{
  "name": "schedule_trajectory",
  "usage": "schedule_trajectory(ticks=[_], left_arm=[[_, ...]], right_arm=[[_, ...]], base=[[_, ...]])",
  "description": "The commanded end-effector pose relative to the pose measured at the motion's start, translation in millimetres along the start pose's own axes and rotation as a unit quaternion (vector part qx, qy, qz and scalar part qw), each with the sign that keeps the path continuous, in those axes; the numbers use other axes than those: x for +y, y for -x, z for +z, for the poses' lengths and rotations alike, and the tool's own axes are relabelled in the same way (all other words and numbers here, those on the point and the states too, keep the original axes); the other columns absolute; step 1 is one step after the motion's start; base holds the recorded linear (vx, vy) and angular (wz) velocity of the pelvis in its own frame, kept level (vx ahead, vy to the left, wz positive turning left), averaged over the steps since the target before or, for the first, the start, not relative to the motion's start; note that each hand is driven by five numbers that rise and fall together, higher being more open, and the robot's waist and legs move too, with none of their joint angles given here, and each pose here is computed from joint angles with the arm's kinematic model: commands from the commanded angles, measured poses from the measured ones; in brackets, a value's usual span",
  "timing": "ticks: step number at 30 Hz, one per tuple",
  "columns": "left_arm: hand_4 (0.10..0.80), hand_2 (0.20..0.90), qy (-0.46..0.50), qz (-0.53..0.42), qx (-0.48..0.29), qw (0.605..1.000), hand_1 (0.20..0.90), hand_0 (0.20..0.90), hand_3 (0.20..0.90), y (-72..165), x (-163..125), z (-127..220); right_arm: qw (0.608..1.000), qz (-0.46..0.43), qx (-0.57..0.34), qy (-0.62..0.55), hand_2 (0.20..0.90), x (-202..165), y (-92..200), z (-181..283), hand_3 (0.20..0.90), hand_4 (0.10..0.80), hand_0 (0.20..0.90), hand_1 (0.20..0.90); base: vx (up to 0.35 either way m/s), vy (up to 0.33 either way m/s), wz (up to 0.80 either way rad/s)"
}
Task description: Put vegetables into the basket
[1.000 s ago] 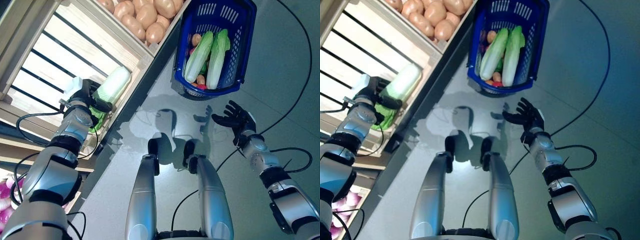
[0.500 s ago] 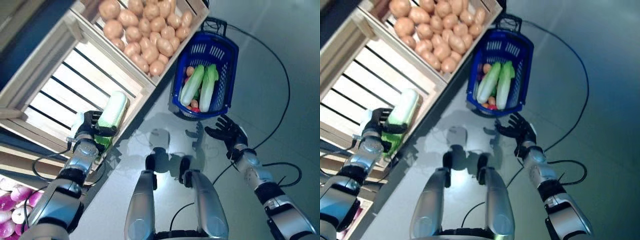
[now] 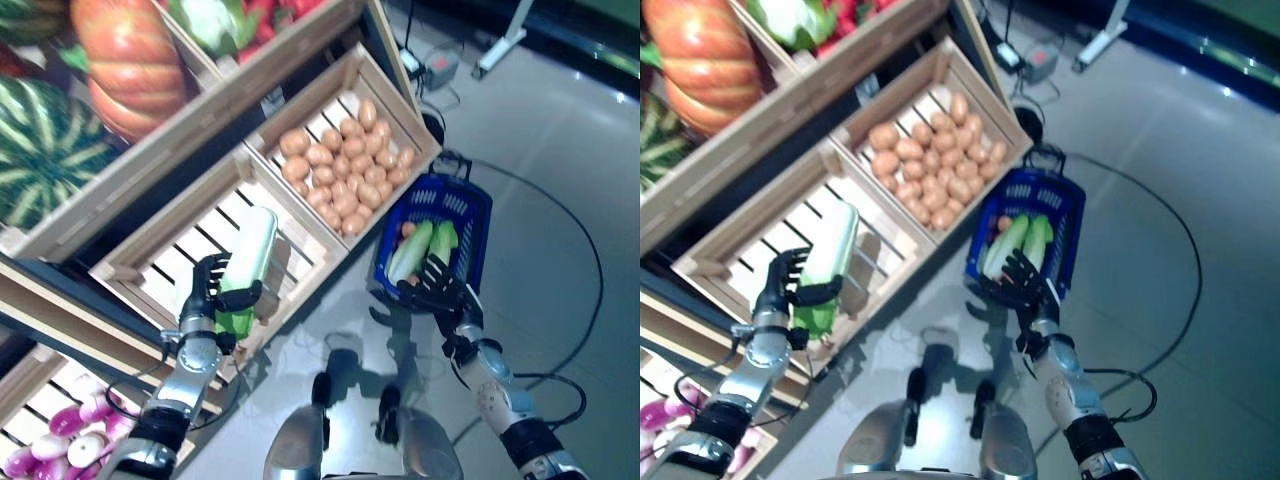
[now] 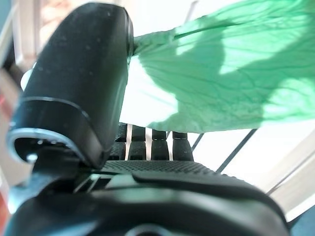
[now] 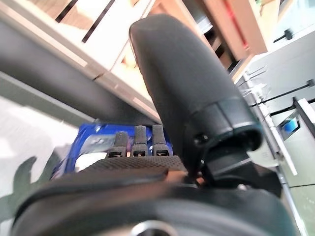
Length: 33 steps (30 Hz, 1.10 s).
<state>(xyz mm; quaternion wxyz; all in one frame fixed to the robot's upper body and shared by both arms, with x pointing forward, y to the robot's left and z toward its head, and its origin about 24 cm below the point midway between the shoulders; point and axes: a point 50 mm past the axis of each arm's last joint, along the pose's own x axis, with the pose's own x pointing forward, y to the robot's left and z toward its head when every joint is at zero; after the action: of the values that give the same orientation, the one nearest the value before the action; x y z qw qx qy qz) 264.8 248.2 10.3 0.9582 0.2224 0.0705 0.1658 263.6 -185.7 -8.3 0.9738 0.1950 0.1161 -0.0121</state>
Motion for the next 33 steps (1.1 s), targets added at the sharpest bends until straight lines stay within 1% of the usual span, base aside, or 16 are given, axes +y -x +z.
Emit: schedule_trajectory(ticks=[1, 4, 9, 14, 19, 24, 33], left_arm=[[0.400, 0.300, 0.014, 0.042, -0.128, 0.991, 0.300, 0.300, 0.300, -6, 15, 40], [0.400, 0.300, 0.033, 0.019, -0.140, 0.989, 0.300, 0.300, 0.300, 2, -4, 48], [0.400, 0.300, 0.054, -0.022, -0.164, 0.985, 0.300, 0.300, 0.300, 8, -26, 60], [0.400, 0.300, 0.045, -0.056, -0.184, 0.980, 0.300, 0.300, 0.300, 17, -41, 65], [0.400, 0.300, 0.005, -0.094, -0.215, 0.972, 0.300, 0.300, 0.300, 26, -59, 69], [0.400, 0.300, -0.016, -0.117, -0.218, 0.969, 0.300, 0.300, 0.300, 29, -67, 68], [0.400, 0.300, -0.041, -0.144, -0.258, 0.955, 0.300, 0.300, 0.300, 34, -73, 78]], right_arm=[[0.992, 0.087, -0.079, -0.041, 0.900, 29, 3, 19, 0.900, 0.800, 0.900, 0.900], [0.987, 0.125, -0.087, -0.051, 0.900, 44, 3, 22, 0.900, 0.800, 0.900, 0.900], [0.977, 0.178, -0.079, -0.082, 0.900, 58, 0, 28, 0.900, 0.800, 0.900, 0.900], [0.969, 0.204, -0.069, -0.122, 0.900, 66, 2, 26, 0.900, 0.800, 0.900, 0.900], [0.958, 0.232, -0.053, -0.159, 0.900, 77, 6, 20, 0.900, 0.800, 0.900, 0.900], [0.948, 0.251, -0.037, -0.195, 0.900, 85, 8, 16, 0.900, 0.800, 0.900, 0.900], [0.937, 0.262, -0.028, -0.229, 0.900, 95, 11, 11, 0.900, 0.800, 0.900, 0.900]], base=[[0.019, -0.067, 0.13], [-0.012, -0.051, 0.12], [-0.042, -0.031, 0.06], [-0.011, -0.015, 0.11], [0.000, -0.003, -0.01], [0.002, -0.008, 0.00], [0.001, -0.011, 0.00]])
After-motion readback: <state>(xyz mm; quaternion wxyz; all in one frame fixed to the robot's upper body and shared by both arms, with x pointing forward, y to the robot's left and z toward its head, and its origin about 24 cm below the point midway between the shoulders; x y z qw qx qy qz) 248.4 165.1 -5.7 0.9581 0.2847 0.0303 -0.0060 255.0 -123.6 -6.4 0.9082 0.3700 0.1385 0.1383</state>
